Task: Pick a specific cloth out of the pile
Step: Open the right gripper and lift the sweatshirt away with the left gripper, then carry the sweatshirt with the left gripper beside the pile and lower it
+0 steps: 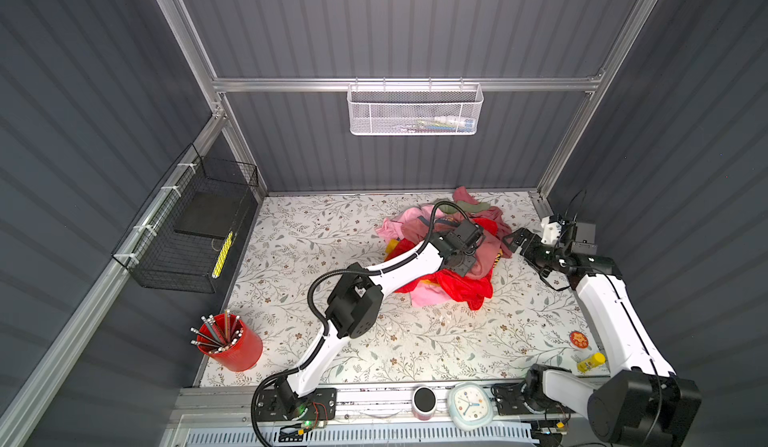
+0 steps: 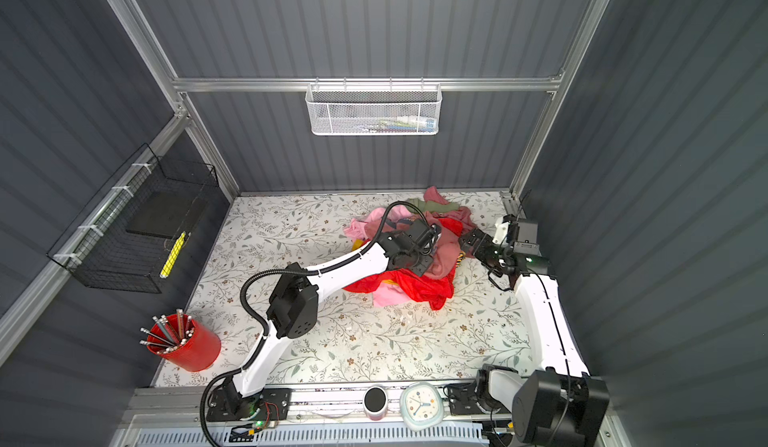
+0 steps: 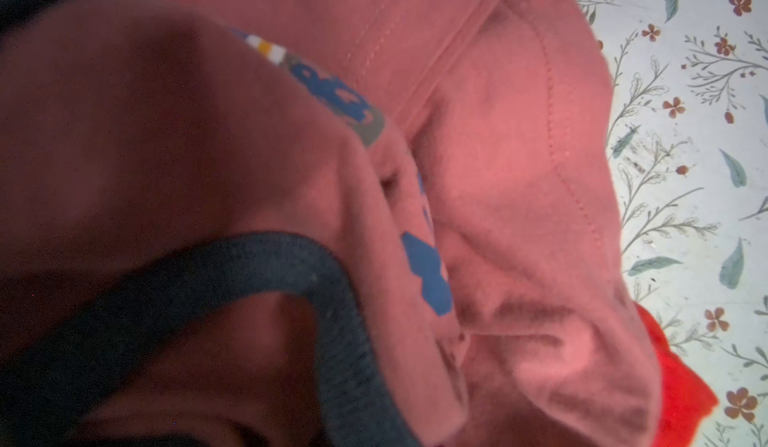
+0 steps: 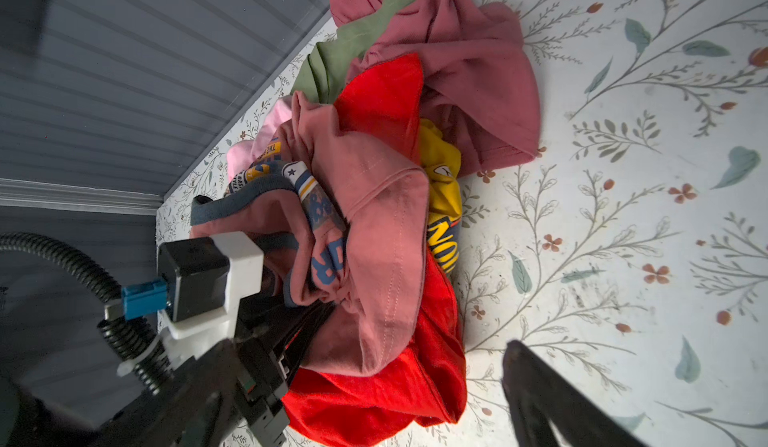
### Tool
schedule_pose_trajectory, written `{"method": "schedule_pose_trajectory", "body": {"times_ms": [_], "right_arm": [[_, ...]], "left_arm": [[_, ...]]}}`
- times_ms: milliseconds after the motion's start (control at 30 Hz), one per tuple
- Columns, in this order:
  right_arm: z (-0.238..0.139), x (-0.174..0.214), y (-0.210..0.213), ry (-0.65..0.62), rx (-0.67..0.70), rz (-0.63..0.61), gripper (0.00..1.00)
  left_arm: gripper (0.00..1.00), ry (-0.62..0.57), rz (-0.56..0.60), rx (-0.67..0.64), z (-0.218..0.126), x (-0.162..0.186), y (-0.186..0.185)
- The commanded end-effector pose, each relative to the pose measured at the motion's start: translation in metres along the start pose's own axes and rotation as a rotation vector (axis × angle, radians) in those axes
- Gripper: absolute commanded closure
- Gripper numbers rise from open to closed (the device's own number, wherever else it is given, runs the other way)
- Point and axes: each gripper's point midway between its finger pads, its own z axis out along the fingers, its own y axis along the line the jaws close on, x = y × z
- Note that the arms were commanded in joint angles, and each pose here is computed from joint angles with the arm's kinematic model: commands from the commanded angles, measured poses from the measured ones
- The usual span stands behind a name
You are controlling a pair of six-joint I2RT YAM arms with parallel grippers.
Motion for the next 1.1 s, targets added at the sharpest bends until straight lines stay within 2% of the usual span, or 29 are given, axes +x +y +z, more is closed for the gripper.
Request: {"method": "schedule_pose_trajectory", "body": {"times_ms": [0, 167, 333, 567, 733, 900, 1067], "right_arm": [[0.001, -0.006, 0.006, -0.019, -0.031, 0.003, 0.01], [0.001, -0.007, 0.011, -0.040, -0.071, 0.009, 0.01], [0.001, -0.005, 0.015, -0.049, -0.105, -0.004, 0.01], [-0.001, -0.011, 0.025, -0.076, -0.156, -0.047, 0.01], [-0.002, -0.014, 0.033, -0.091, -0.202, -0.059, 0.01], [-0.001, -0.020, 0.042, -0.115, -0.248, -0.049, 0.01], [0.005, -0.026, 0.053, -0.116, -0.263, -0.052, 0.01]], "left_arm": [[1.00, -0.184, -0.044, -0.041, -0.053, -0.050, 0.014], [1.00, -0.307, -0.028, -0.151, -0.109, -0.086, 0.039], [1.00, -0.390, -0.054, -0.276, -0.166, -0.106, 0.077], [1.00, -0.504, -0.144, -0.479, -0.263, -0.119, 0.162], [1.00, -0.578, -0.160, -0.651, -0.331, -0.119, 0.213], [1.00, -0.552, -0.160, -0.820, -0.374, -0.101, 0.245], [1.00, -0.566, -0.214, -0.924, -0.417, -0.078, 0.280]]}}
